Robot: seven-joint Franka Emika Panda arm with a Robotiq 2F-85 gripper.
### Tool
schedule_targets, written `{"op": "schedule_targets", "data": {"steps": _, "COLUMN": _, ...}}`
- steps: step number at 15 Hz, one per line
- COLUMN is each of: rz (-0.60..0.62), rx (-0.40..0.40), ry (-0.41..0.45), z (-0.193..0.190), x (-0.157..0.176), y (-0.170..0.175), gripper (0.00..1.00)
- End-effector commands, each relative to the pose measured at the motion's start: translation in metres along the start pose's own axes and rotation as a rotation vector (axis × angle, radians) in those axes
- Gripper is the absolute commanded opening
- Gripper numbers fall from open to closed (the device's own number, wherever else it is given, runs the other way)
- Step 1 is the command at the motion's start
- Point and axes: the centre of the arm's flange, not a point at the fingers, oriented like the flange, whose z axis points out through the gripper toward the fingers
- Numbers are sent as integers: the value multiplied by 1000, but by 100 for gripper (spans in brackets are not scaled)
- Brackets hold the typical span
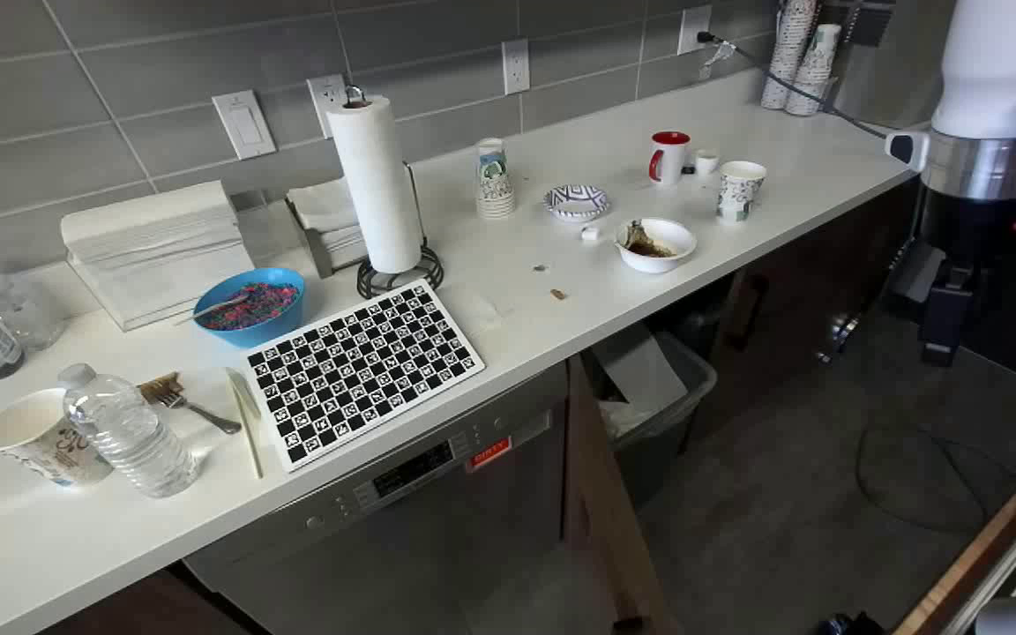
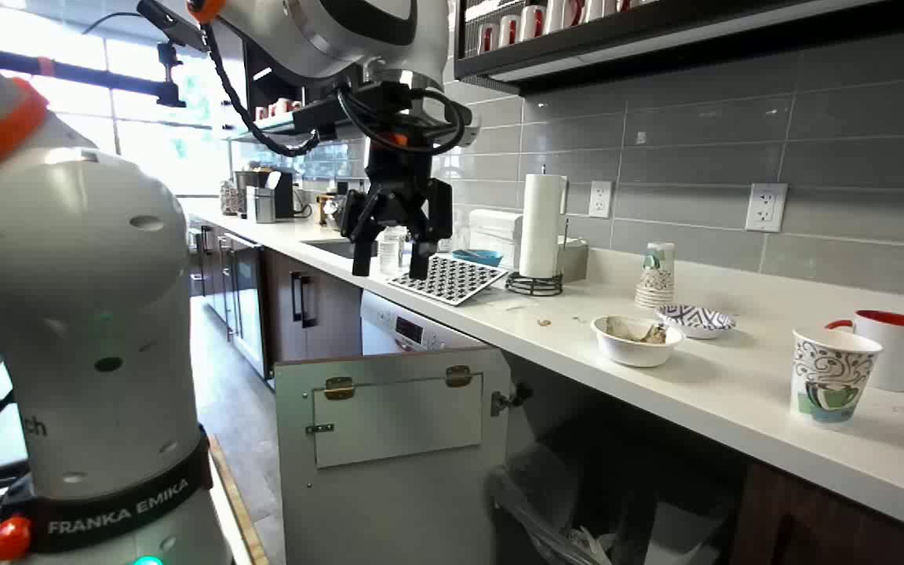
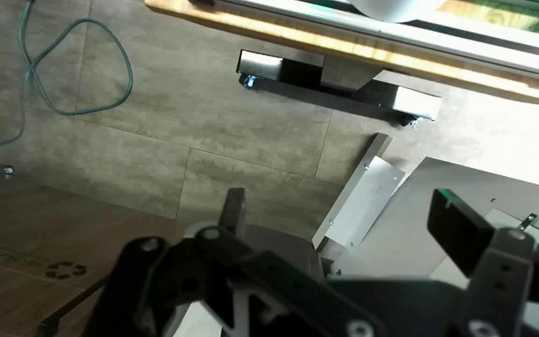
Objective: Pick up one object from the countertop and put it inside the grey bin.
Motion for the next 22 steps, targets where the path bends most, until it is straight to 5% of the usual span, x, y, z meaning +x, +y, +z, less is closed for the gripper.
{"op": "schedule_targets", "data": {"steps": 1, "rz": -1, "rx": 1, "ry": -6, "z": 3, "x": 0, "y": 0, "gripper": 100}}
{"op": "schedule_targets", "data": {"steps": 9, "rz": -26, "rx": -1, "ry": 12, "z": 8, "x": 5, "y": -3, "gripper": 100}}
{"op": "schedule_targets", "data": {"steps": 17, "rz": -321, "rx": -66, "ry": 401, "z": 5, "x": 155, "y": -15, "gripper": 100}}
{"op": "schedule_targets", "data": {"steps": 22, "rz": -420, "rx": -31, "ry": 454, "z": 13, "x": 235, "y": 4, "gripper": 100}}
